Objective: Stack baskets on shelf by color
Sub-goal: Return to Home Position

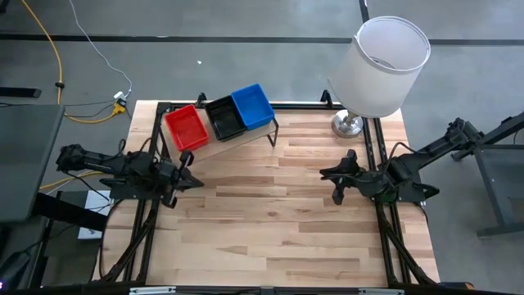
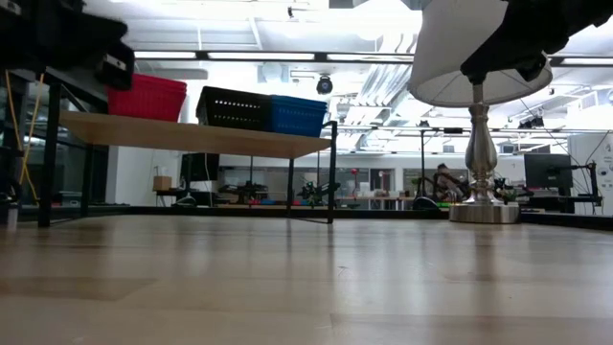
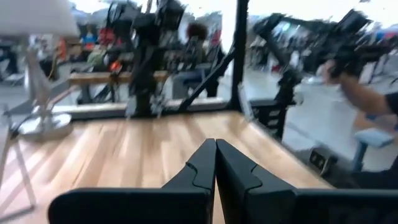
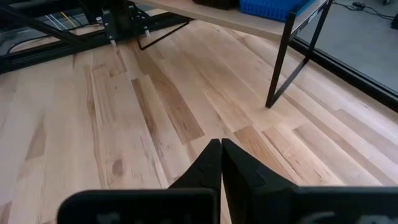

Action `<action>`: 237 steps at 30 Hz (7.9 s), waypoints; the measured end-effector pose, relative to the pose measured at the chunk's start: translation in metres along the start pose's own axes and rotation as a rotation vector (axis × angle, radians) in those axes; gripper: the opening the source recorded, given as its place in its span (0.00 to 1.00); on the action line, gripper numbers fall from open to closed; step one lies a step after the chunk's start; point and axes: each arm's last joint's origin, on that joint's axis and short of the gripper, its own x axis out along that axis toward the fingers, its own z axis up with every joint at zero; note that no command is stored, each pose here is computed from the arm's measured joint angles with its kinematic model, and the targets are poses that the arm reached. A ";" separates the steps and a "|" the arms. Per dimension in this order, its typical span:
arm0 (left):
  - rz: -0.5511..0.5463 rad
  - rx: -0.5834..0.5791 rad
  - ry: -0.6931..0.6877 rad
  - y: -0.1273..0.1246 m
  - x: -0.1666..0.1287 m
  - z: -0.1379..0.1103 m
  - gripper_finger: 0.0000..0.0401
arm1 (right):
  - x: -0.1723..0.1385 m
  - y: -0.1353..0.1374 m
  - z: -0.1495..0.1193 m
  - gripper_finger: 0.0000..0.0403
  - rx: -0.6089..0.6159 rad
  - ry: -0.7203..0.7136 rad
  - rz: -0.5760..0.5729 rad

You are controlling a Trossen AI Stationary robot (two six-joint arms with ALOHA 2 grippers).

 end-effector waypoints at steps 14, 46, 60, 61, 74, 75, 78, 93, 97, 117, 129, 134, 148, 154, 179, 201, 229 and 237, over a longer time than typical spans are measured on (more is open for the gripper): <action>-0.045 0.034 0.005 -0.001 0.002 -0.018 0.00 | 0.000 0.000 0.000 0.00 0.000 0.000 0.000; 0.110 -0.069 0.068 0.003 0.001 -0.026 0.00 | 0.000 0.000 0.000 0.00 -0.001 0.001 0.001; 0.107 -0.070 0.067 0.003 0.001 -0.026 0.00 | -0.011 -0.014 -0.008 0.00 -0.069 -0.082 0.199; 0.107 -0.070 0.067 0.003 0.001 -0.026 0.00 | -0.009 -0.014 -0.012 0.00 -0.087 -0.112 0.270; 0.107 -0.070 0.067 0.003 0.001 -0.026 0.00 | 0.005 -0.072 -0.017 0.00 -0.056 -0.285 0.350; 0.107 -0.070 0.067 0.003 0.001 -0.026 0.00 | 0.006 -0.075 -0.019 0.00 -0.052 -0.285 0.336; 0.107 -0.070 0.067 0.003 0.001 -0.026 0.00 | 0.009 -0.079 -0.033 0.00 -0.051 -0.273 0.328; 0.107 -0.070 0.066 0.003 0.001 -0.026 0.00 | 0.006 -0.079 -0.080 0.00 -0.074 -0.388 0.305; 0.107 -0.069 0.066 0.003 0.001 -0.026 0.00 | 0.003 -0.076 -0.080 0.00 -0.094 -0.404 0.353; 0.107 -0.070 0.066 0.003 0.001 -0.026 0.00 | 0.004 -0.073 -0.082 0.00 -0.133 -0.374 0.398; 0.107 -0.069 0.066 0.003 0.001 -0.026 0.00 | 0.004 -0.073 -0.082 0.00 -0.133 -0.373 0.399; 0.107 -0.069 0.066 0.003 0.001 -0.026 0.00 | 0.004 -0.073 -0.082 0.00 -0.133 -0.373 0.399; 0.101 -0.067 -0.083 0.002 -0.010 -0.013 0.00 | 0.004 -0.073 -0.082 0.00 -0.133 -0.373 0.398; 0.099 -0.067 -0.124 0.002 -0.011 -0.009 0.00 | 0.004 -0.073 -0.082 0.00 -0.133 -0.373 0.398; 0.089 0.044 0.011 0.002 -0.009 -0.022 0.01 | 0.004 -0.073 -0.082 0.00 -0.133 -0.373 0.397; 0.089 0.044 0.013 0.002 -0.009 -0.022 0.01 | 0.004 -0.073 -0.082 0.00 -0.133 -0.373 0.398; 0.089 0.044 0.013 0.002 -0.009 -0.022 0.01 | 0.004 -0.073 -0.082 0.00 -0.132 -0.373 0.398; 0.089 0.044 0.013 0.002 -0.009 -0.022 0.01 | 0.004 -0.073 -0.082 0.00 -0.133 -0.373 0.397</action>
